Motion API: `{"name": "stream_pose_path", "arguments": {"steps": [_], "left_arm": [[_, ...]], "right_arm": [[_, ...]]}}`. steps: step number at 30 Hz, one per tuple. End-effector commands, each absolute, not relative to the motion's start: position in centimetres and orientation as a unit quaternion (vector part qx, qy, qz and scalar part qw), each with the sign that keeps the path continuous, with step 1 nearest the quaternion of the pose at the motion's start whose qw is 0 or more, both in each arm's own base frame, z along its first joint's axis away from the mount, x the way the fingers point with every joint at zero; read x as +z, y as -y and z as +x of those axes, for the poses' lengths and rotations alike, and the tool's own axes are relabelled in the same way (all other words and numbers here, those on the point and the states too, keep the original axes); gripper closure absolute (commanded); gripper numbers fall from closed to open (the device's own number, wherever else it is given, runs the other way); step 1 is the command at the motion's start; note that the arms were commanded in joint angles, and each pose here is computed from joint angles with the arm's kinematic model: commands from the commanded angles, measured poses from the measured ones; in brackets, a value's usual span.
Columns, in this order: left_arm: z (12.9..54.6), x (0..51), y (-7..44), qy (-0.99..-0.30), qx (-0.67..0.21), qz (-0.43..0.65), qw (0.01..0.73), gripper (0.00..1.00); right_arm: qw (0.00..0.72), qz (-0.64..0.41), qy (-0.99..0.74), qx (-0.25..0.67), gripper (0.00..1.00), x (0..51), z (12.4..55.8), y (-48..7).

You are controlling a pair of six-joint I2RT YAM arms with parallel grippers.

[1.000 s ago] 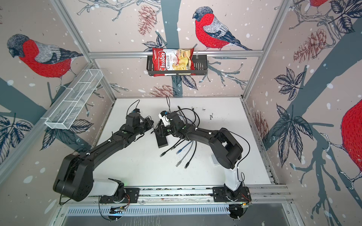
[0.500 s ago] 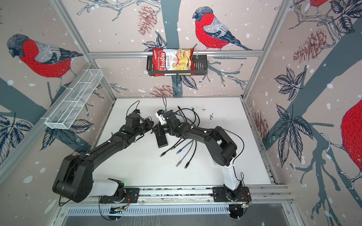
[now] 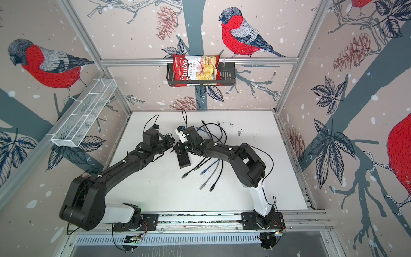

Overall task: Insert the plug into the switch port
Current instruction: 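Grasp the thin black power cord near its plug with the right gripper and lift, then grasp the switch with the left gripper while the right gripper holds the cord raised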

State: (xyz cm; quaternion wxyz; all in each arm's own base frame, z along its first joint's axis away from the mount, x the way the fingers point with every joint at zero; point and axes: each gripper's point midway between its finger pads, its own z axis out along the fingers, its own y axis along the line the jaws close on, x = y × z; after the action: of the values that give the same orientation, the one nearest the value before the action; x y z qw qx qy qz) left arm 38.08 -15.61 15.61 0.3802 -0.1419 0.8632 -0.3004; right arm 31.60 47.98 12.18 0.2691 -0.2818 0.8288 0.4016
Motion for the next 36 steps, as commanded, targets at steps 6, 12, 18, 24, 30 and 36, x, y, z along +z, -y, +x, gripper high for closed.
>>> {"name": "stream_pose_path", "arguments": {"steps": [6, 12, 18, 24, 30, 36], "left_arm": [[38.5, 16.6, 15.4, -0.851, -0.298, -0.131, 0.413, 0.63], [37.8, 17.8, 13.5, -0.844, -0.254, -0.121, 0.456, 0.02], [36.5, 19.1, 11.6, -0.835, -0.212, -0.108, 0.496, 0.02], [35.0, 18.7, 10.5, -0.839, -0.182, -0.104, 0.503, 0.02], [33.7, 15.7, 12.7, -0.882, -0.18, -0.104, 0.423, 0.02], [32.7, 12.4, 15.8, -0.932, -0.093, -0.104, 0.334, 0.02]], "right_arm": [[0.272, -0.28, -0.831, 0.396, 0.98, 12.1, 32.2, -48.0], [0.28, -0.264, -0.833, 0.396, 0.98, 12.6, 34.1, -47.3], [0.301, -0.248, -0.835, 0.389, 0.98, 13.7, 37.2, -45.9], [0.324, -0.223, -0.836, 0.381, 0.98, 14.6, 41.1, -44.1], [0.335, -0.208, -0.847, 0.357, 0.98, 13.9, 43.8, -43.0], [0.346, -0.196, -0.872, 0.285, 0.98, 12.3, 45.7, -41.1]]}}
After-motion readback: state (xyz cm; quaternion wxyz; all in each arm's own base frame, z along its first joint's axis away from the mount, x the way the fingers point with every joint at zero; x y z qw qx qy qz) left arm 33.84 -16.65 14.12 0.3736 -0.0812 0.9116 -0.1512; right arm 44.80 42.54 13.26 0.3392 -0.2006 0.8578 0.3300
